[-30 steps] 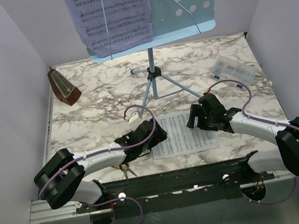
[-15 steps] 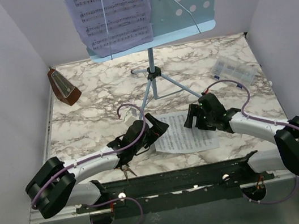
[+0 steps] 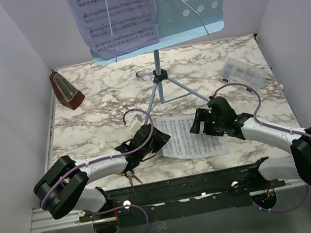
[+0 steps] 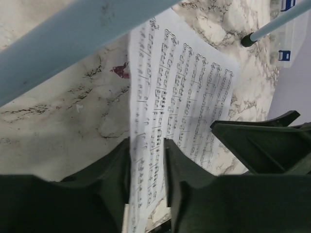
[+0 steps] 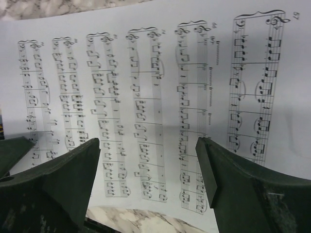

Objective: Set up the instrument practice props

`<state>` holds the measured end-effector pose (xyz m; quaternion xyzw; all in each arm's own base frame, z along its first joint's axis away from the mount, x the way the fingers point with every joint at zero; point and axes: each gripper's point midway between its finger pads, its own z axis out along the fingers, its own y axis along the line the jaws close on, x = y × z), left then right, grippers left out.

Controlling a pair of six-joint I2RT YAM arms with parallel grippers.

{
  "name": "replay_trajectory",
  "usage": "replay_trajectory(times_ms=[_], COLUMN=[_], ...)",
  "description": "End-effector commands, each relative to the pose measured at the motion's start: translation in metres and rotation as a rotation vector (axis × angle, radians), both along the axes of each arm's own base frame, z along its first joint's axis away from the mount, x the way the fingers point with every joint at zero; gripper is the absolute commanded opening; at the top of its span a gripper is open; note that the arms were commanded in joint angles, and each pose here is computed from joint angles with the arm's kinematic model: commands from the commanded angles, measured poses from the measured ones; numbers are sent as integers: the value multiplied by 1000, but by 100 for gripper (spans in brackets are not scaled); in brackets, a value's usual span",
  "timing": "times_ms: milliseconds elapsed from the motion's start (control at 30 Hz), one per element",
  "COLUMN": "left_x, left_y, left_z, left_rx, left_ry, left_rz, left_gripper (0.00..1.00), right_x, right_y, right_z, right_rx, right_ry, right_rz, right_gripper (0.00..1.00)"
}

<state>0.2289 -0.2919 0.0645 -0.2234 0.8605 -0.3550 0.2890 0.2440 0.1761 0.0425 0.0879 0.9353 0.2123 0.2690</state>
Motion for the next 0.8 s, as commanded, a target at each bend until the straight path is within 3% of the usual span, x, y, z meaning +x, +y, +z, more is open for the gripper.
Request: replay_trajectory(times_ms=[0, 133, 200, 333, 533, 633, 767], left_x=[1, 3, 1, -1, 2, 5, 10], left_y=[-3, -9, -11, -5, 15, 19, 28], left_z=[18, 55, 80, 129, 197, 221, 244], left_rx=[5, -9, -22, -49, -218, -310, -418], left_ry=[-68, -190, -271, -436, -596, -623, -668], left_rz=[-58, -138, -190, -224, -118, -72, -8], left_gripper=[28, 13, 11, 0, 0, 0, 0], right_x=[-4, -2, -2, -5, -32, -47, -56], right_y=[0, 1, 1, 10, 44, 60, 68], right_z=[19, 47, 64, 106, 166, 176, 169], right_rx=[21, 45, 65, 178, 566, 754, 899], right_ry=[-46, -116, -151, -264, -328, -255, -134], right_rz=[32, 46, 46, 72, 139, 166, 144], right_gripper=[88, 89, 90, 93, 98, 100, 100])
